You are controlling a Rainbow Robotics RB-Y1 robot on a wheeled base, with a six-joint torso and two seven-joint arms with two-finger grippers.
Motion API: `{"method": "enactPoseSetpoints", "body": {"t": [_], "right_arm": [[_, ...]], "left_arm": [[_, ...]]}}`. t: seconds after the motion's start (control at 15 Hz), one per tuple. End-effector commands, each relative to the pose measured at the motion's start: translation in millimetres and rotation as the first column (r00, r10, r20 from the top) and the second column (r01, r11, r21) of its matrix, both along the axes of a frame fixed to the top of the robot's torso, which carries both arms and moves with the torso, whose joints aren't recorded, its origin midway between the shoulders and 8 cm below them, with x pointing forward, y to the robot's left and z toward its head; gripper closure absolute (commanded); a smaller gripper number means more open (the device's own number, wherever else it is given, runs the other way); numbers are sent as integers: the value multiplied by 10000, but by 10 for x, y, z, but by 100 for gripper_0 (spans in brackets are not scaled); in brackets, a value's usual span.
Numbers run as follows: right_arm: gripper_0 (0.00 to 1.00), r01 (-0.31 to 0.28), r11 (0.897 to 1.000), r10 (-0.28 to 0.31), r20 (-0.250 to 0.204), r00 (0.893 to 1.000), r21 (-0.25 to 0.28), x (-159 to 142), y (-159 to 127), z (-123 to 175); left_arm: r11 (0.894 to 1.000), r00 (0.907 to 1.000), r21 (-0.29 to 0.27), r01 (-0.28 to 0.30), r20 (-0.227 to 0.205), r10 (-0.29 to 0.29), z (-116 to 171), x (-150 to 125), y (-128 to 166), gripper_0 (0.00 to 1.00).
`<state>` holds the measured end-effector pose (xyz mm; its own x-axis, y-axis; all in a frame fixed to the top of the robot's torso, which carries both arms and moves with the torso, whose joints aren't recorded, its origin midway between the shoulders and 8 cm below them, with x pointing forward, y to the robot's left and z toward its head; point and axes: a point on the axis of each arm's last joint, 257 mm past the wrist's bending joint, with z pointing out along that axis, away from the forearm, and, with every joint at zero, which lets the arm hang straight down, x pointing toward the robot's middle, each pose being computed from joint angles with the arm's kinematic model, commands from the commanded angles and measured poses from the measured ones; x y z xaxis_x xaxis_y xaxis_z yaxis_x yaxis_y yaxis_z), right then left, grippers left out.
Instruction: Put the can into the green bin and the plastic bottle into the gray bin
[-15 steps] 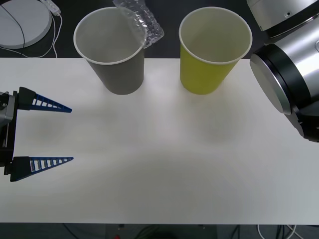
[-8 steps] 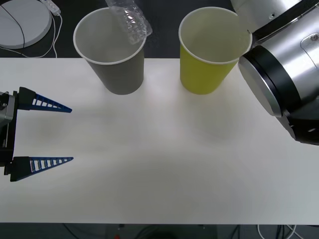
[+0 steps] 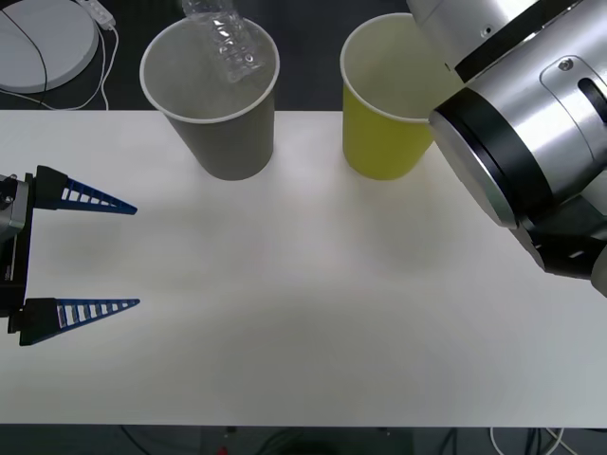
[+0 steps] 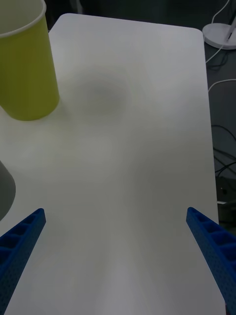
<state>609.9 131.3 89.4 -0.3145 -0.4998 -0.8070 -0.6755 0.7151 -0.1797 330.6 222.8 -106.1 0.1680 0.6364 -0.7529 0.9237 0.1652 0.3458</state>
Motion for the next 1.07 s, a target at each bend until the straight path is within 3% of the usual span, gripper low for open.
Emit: {"method": "enactPoseSetpoints", "body": {"t": [0.07, 0.67, 0.73, 0.8, 0.87, 1.07], "right_arm": [[100, -38, 10000, 38, 39, 10000, 90, 1, 57, -1], [100, -149, 9999, 150, 110, 9998, -44, -25, 119, -24], [85, -144, 9999, 145, 107, 9998, -88, -23, 116, -42], [26, -97, 9999, 98, 48, 9999, -103, -12, 99, -66], [0, -67, 10000, 67, 30, 10000, -43, 6, 94, -77], [0, -189, 9998, 190, 266, 9995, -41, 72, 94, -83]], "left_arm": [[10000, 10000, 0, 0, 0, 0, 0, 0, 0, 0], [10000, 10000, 0, 0, 0, 0, 0, 0, 0, 0], [10000, 10000, 0, 0, 0, 0, 0, 0, 0, 0], [10000, 10000, 0, 0, 0, 0, 0, 0, 0, 0], [10000, 10000, 0, 0, 0, 0, 0, 0, 0, 0], [10000, 10000, 0, 0, 0, 0, 0, 0, 0, 0]]}}
